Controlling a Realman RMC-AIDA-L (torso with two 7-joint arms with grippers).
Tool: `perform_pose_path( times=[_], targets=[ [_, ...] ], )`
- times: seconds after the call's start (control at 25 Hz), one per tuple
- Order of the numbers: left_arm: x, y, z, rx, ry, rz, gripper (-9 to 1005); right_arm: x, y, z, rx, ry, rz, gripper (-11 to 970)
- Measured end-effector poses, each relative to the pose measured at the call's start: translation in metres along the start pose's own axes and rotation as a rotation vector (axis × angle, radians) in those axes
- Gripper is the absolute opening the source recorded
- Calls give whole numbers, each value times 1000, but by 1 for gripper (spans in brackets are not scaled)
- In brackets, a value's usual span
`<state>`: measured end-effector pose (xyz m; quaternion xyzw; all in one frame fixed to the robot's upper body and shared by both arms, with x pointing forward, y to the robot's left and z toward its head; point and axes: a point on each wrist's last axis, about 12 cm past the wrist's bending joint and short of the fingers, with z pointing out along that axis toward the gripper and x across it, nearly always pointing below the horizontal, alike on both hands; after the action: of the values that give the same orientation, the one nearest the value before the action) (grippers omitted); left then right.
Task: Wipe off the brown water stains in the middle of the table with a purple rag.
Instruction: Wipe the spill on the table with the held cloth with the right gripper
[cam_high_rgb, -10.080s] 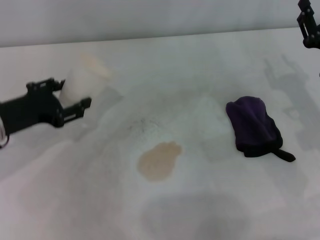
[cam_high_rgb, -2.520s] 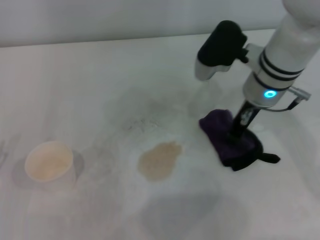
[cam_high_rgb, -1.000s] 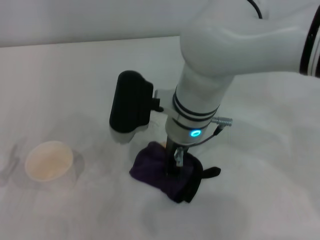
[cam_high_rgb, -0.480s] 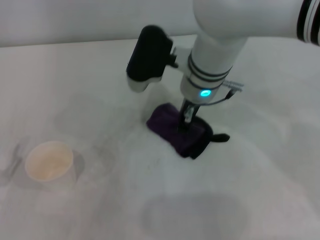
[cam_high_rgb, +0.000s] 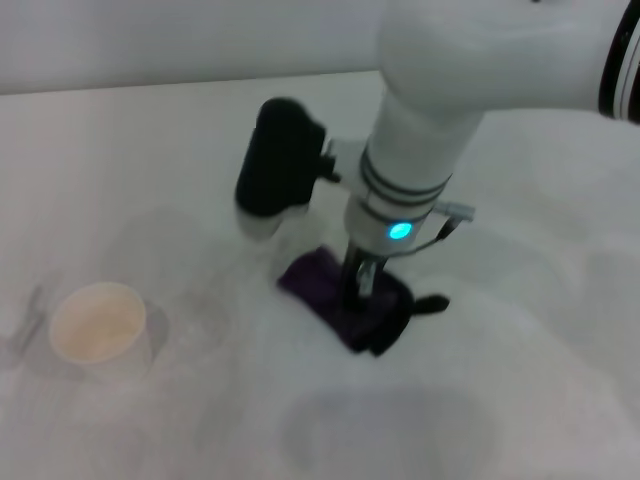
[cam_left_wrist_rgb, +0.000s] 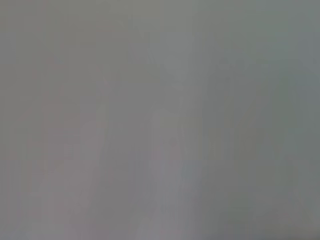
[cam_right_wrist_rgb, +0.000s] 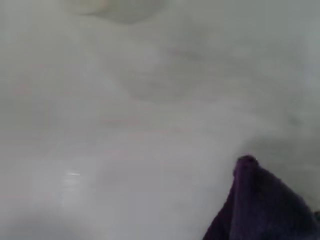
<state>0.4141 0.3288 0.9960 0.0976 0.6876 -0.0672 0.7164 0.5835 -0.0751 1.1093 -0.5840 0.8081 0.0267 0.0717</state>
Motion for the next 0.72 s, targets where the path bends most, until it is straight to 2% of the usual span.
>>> perform_pose_path(
  times=[0.32,0.44,0.6,0.72],
  targets=[
    [0,0,1,0,2,0,892,-13,52,2,-135,-10,-169,86],
    [0,-1,2,1,1,-1,892,-13,65,4,-164,3,-217,86],
    [1,-1,-1,-3,7,-3,892,-13,65,3,-164,1,-214,78],
    [2,-1,-1,-6,14,-9,892,-10,47,3,-118,-3,-160,80]
  ],
)
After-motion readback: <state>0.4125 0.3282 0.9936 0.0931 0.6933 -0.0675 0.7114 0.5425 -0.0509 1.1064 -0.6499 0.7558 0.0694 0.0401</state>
